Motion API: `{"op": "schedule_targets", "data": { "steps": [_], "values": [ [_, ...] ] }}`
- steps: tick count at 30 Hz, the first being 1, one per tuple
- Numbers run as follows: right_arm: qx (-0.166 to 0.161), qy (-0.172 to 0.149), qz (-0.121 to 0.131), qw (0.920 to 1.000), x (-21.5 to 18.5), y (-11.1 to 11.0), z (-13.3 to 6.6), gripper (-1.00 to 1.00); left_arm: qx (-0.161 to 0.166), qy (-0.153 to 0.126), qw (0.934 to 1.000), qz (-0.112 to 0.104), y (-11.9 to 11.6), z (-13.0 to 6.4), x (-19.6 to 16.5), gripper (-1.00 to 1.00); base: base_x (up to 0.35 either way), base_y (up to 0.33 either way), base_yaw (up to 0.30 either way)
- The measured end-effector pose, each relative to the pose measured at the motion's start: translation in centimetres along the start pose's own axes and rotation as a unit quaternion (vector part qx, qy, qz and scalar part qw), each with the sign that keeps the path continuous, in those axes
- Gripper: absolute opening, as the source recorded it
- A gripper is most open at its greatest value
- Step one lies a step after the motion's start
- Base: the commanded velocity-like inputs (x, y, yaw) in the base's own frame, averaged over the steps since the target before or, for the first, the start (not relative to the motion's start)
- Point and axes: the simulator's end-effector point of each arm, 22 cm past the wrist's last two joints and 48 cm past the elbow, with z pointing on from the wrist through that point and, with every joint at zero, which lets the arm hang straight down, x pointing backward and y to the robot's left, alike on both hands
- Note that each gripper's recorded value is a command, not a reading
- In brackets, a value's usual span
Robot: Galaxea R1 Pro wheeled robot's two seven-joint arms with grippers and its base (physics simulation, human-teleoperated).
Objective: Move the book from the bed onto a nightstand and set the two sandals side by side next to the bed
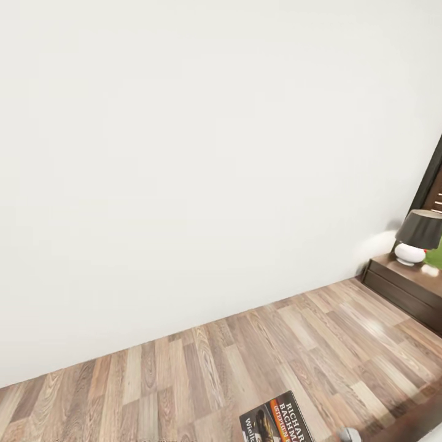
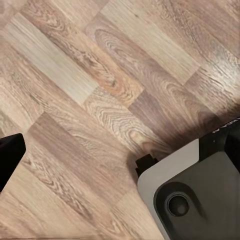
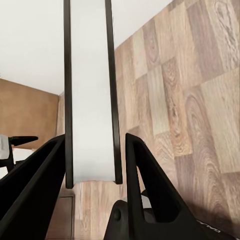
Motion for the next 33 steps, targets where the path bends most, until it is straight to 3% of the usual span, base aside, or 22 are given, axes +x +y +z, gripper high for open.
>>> {"op": "schedule_targets", "data": {
  "steps": [33],
  "values": [
    [0.0,-0.001,0.0,1.0,-0.07,0.02,0.0,-1.0,0.004,-0.002,1.0,0.0,-0.6,0.17,-0.3,1.0,0.0,0.0,0.247]
  ]
}}
